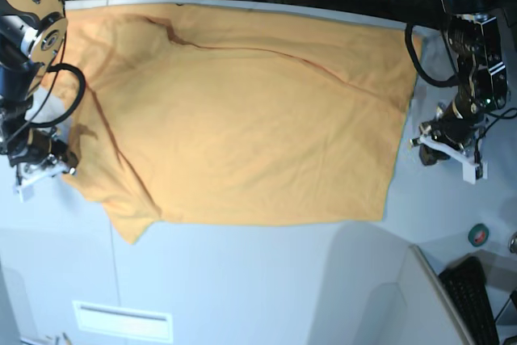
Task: Layout the t-shirt on the table in an organized manner, then fold the t-shirt properly
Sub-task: 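Release the shirt and move the left gripper along its side edge, then grasp the shirt's side edge with the left gripper, lower it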
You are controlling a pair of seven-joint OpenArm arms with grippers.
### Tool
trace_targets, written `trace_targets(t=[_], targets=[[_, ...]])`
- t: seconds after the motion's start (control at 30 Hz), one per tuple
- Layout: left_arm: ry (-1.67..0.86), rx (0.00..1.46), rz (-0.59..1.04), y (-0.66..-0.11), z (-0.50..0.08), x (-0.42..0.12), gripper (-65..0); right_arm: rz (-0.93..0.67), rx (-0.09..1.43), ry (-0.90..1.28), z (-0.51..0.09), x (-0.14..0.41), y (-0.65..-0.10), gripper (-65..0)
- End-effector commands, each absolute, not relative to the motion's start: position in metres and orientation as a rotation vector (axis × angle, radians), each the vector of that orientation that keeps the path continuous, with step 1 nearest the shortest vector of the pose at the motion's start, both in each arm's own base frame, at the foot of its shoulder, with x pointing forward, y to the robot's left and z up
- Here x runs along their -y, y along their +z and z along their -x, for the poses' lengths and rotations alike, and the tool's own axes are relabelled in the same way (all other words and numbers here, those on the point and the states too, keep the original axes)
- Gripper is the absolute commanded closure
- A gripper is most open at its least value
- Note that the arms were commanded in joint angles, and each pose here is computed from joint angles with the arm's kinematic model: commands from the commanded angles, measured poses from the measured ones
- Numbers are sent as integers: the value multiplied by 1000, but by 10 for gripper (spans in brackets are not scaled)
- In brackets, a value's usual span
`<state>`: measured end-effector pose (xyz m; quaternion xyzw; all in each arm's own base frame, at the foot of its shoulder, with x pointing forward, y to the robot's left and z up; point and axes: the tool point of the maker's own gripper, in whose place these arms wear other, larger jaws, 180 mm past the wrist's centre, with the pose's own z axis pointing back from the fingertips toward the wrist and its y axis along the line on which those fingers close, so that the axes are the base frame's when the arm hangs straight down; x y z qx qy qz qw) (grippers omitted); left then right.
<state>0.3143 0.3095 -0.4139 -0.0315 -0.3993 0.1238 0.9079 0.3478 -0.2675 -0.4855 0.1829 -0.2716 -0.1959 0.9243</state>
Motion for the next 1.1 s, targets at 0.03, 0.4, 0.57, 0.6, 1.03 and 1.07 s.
trace_targets(t=[0.03, 0.4, 0.57, 0.6, 1.03, 1.07], targets=[[256, 856, 63, -401, -338, -315, -395, -368, 621, -400, -365, 279, -468, 0], [262, 642, 152, -465, -365, -278, -352, -364, 623, -399, -365, 281, -467, 0], [259, 642, 168, -469, -365, -267, -347, -365, 626, -393, -365, 282, -466, 0], [267, 644, 168, -468, -365, -268, -331, -365, 626, -393, -365, 282, -466, 0], [236, 689, 159, -456, -366, -267, 0, -366, 625, -392, -364, 282, -466, 0], [223, 709, 154, -450, -366, -266, 0, -366, 625, -392, -364, 282, -466, 0]])
